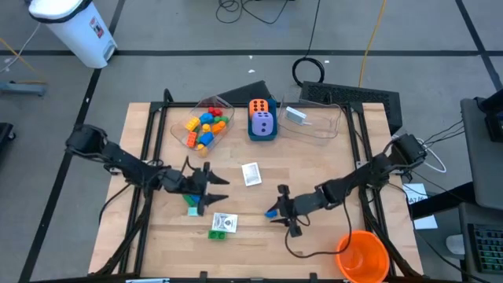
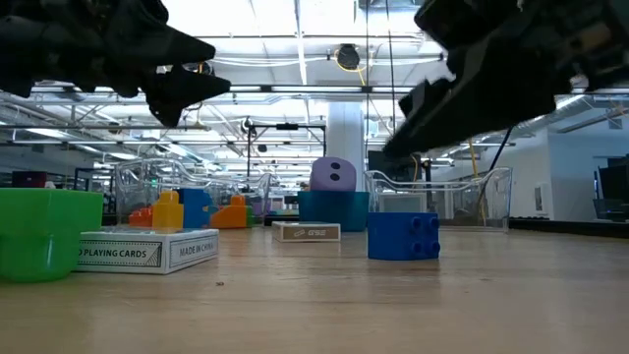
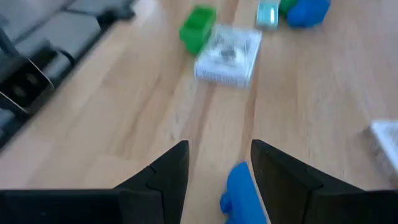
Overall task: Pick & Place Toys
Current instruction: Put the blue game piece into the left transparent bin
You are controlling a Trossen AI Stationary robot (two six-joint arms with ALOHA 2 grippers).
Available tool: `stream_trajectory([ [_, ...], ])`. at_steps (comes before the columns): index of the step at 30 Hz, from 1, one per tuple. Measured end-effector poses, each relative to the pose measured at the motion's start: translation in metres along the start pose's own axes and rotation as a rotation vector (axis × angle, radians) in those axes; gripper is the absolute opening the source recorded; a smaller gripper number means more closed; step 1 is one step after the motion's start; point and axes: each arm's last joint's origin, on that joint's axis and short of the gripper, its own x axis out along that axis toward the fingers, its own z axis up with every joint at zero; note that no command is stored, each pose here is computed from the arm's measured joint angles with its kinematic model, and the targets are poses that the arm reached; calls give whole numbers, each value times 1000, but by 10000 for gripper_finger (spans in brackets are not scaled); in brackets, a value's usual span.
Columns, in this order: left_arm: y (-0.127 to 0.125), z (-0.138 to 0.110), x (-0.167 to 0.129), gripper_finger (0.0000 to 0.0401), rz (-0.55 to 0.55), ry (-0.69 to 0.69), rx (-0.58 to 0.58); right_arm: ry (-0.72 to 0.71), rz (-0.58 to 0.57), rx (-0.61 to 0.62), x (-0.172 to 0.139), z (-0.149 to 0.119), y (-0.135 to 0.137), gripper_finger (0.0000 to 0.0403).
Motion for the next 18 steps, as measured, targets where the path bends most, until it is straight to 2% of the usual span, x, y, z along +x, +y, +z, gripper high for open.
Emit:
stream_trajectory([
  [6, -4, -4, 5, 244, -11, 20, 28, 58, -11, -17, 11, -13, -2, 164],
  [18, -4, -6, 7, 244, -7, 28, 30, 129, -37, -61, 12, -20, -9, 164],
])
